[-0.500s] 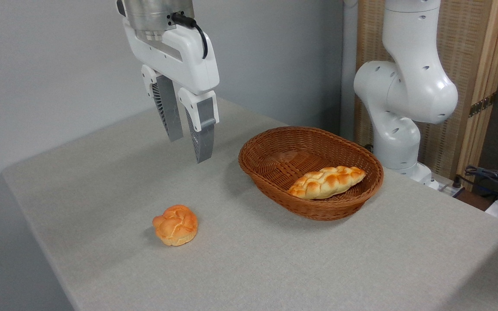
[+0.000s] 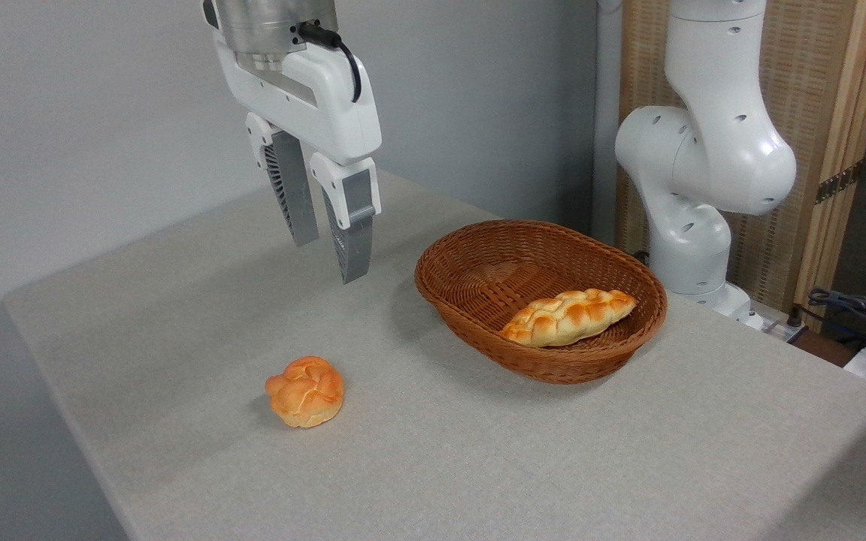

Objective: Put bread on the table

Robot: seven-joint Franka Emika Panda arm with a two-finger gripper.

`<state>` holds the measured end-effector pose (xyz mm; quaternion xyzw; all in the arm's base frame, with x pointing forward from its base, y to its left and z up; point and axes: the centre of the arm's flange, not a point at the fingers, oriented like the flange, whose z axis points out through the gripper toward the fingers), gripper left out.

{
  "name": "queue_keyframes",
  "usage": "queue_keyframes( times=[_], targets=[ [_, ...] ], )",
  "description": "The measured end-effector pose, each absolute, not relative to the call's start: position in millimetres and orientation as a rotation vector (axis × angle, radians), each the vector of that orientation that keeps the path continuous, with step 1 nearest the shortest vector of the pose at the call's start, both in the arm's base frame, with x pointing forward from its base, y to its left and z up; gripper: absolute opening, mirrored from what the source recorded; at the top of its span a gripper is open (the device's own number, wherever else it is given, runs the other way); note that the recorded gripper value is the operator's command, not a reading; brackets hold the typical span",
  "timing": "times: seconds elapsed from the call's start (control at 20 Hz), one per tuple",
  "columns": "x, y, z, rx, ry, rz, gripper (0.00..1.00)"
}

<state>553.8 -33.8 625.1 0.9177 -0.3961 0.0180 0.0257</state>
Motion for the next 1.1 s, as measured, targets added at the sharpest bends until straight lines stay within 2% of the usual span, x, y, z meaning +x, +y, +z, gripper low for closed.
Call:
queue_keyframes(
  times=[0.45, 0.55, 0.65, 0.8, 0.9, 1.1],
  targets=[
    [550.3, -35.7, 619.6, 2.83, -1.229, 0.036, 1.0],
    [536.7, -41.5, 614.2, 2.815, -1.257, 0.026, 1.0],
    [509.0, -52.7, 605.1, 2.802, -1.294, 0.049, 1.0],
    [456.2, -60.8, 581.3, 2.779, -1.35, 0.021, 1.0],
    [427.6, -65.6, 555.8, 2.76, -1.396, -0.047, 1.0],
    [397.4, -77.6, 499.7, 2.706, -1.455, -0.224, 1.0]
  ],
)
